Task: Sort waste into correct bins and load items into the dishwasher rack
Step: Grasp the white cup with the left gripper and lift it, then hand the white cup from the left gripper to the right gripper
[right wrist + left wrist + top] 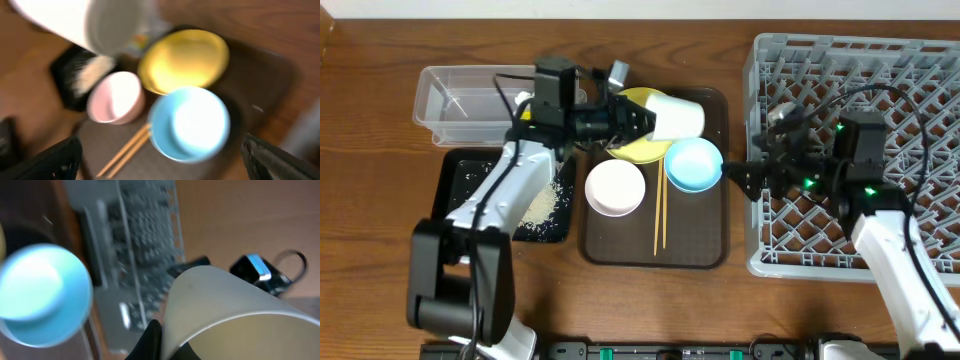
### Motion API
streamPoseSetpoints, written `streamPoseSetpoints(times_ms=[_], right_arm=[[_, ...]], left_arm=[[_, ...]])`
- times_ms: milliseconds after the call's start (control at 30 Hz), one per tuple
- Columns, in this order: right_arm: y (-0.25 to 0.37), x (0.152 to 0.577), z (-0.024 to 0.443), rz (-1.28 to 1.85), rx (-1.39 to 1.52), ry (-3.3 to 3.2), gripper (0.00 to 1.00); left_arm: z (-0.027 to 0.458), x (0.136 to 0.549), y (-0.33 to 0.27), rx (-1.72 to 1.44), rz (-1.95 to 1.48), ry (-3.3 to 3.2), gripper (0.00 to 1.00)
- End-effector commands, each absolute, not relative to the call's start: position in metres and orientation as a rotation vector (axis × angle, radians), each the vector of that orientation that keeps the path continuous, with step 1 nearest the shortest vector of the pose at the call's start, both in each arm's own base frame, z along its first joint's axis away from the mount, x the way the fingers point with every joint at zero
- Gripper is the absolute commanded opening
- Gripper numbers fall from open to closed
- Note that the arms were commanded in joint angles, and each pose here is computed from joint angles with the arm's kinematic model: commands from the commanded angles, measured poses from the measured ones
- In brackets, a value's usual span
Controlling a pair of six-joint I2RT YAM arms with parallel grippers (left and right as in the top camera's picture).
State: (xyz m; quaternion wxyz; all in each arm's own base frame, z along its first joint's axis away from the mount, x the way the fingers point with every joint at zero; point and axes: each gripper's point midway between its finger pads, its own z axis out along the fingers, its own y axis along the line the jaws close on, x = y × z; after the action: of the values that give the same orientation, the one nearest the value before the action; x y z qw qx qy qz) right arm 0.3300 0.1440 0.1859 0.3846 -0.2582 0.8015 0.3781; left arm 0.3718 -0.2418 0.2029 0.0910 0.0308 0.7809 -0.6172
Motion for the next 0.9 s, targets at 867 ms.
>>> streamPoseSetpoints(times_ms=[867], right_arm=[[0.195, 0.324, 0.240, 1.140, -1.007, 1.556, 0.92]], left_arm=[[0.214, 0.332, -0.278, 0.227, -2.047, 2.368, 0.06]])
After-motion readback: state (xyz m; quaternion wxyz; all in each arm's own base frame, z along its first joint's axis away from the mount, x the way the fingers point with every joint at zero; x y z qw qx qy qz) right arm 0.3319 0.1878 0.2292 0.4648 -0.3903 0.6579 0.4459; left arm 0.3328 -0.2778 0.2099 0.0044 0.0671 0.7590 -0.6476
